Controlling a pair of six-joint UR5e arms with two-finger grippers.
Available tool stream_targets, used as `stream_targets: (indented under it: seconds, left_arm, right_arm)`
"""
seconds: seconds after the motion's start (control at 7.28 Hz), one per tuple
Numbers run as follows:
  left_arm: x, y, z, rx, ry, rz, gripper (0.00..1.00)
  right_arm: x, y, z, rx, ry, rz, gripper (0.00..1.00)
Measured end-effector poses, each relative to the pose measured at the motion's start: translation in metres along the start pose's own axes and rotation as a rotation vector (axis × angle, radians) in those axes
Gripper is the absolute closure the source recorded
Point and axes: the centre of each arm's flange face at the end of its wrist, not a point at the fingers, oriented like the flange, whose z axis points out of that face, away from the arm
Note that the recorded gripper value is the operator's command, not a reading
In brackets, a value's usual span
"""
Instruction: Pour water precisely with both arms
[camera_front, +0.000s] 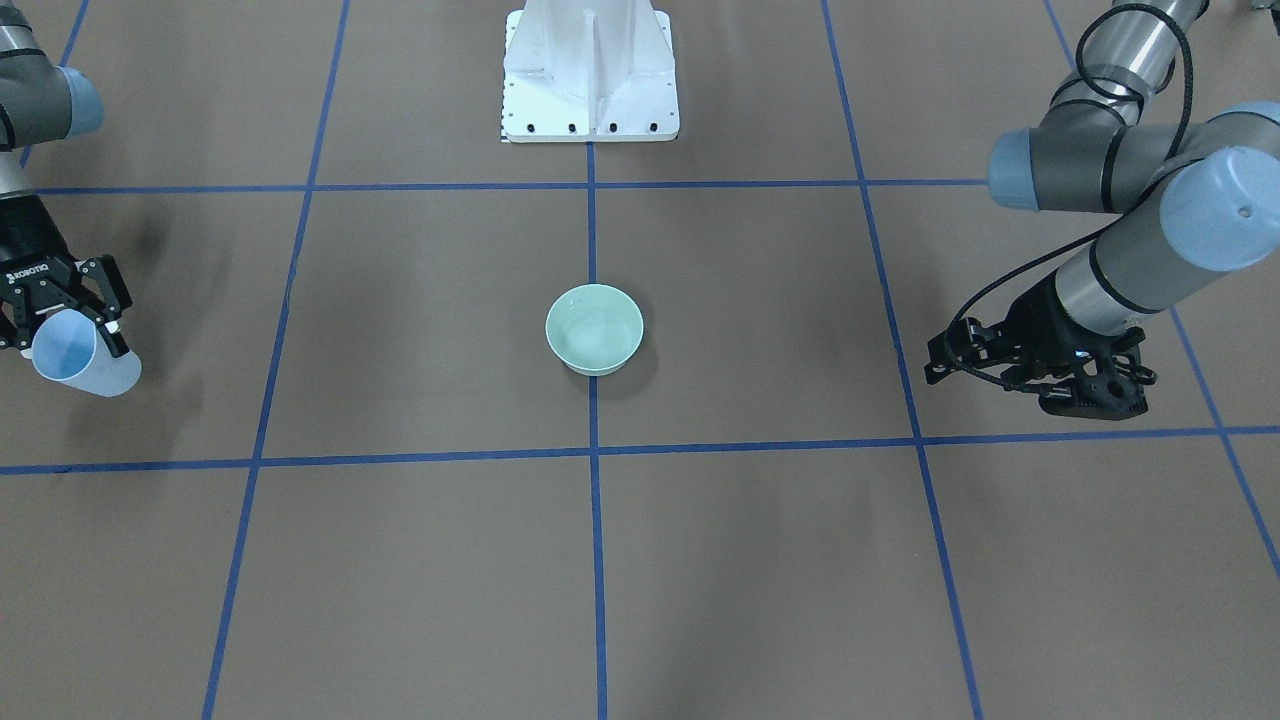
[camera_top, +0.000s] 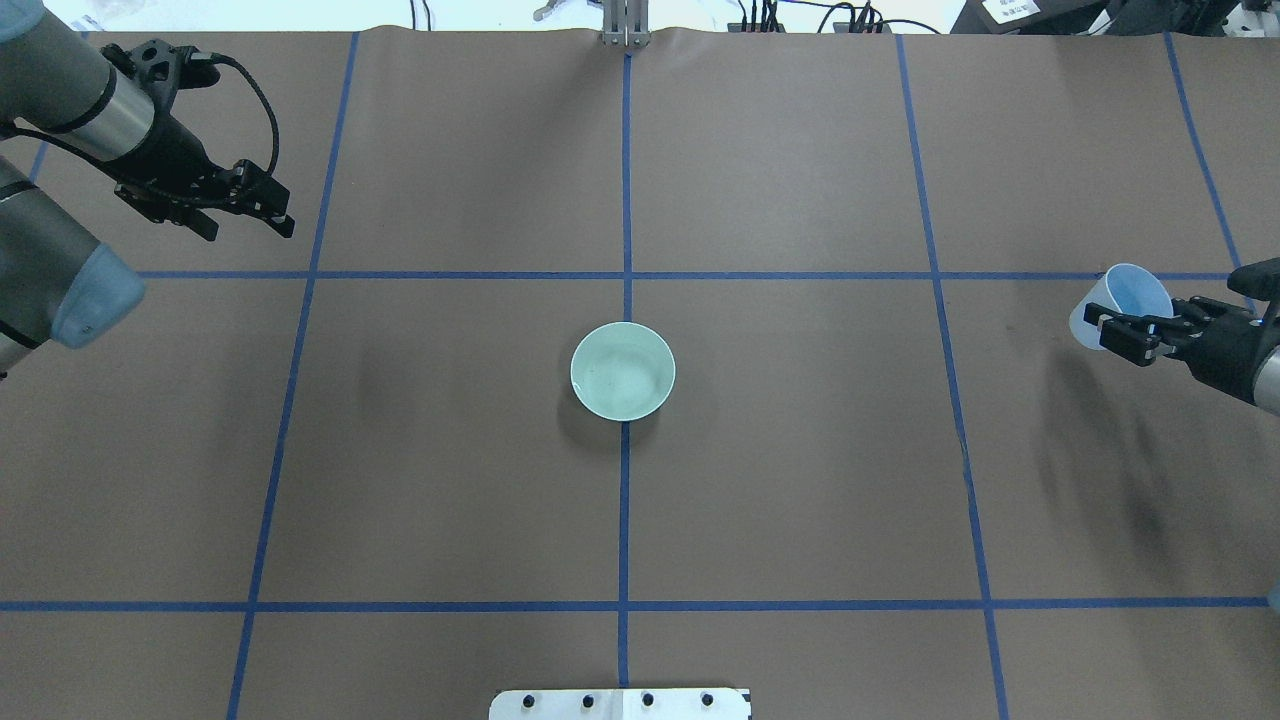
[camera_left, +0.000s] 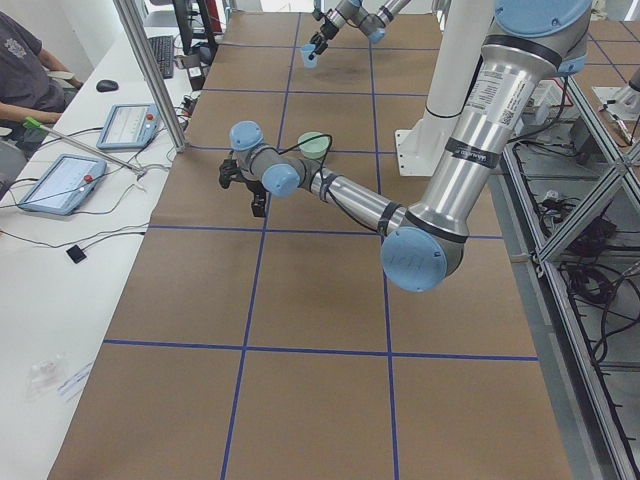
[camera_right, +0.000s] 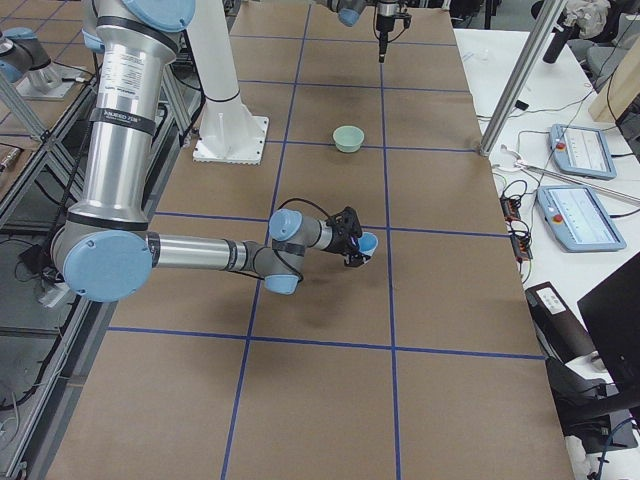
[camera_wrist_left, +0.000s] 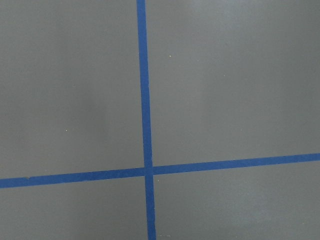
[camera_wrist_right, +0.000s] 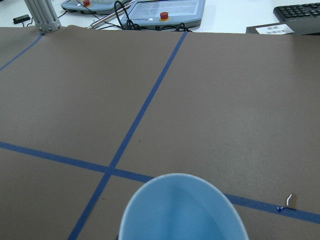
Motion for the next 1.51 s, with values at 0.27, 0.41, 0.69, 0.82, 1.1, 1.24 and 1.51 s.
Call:
stream_targets:
  seconds: [0.27,0.41,0.69,0.82,1.1,1.24,1.51]
  left_arm:
    - [0.003,0.000,0.000,0.001,0.002,-0.007,0.01]
    - [0.014,-0.003,-0.002,0.005,0.009,-0.030,0.01]
    - [0.059,-0.005,0.001,0.004,0.037,-0.085,0.01]
    - [0.082,-0.002,0.007,-0.004,0.047,-0.102,0.01]
    - [0.130,0.008,0.022,-0.007,0.055,-0.128,0.01]
    - [0.151,0.014,0.029,-0.008,0.058,-0.139,0.01]
    - [0.194,0.032,0.048,-0.003,0.056,-0.156,0.01]
  right_arm:
    - [0.010,0.008,0.005,-0.002,0.022,-0.004,0.29]
    - [0.014,0.013,0.007,-0.011,0.029,-0.004,0.18]
    - [0.015,0.019,0.009,-0.030,0.026,-0.004,0.02]
    - [0.016,0.022,0.010,-0.042,0.025,-0.004,0.02]
    - [0.018,0.025,0.010,-0.059,0.018,-0.005,0.01]
    - [0.017,0.026,0.011,-0.062,0.016,-0.005,0.01]
    - [0.016,0.025,0.008,-0.076,0.001,-0.009,0.01]
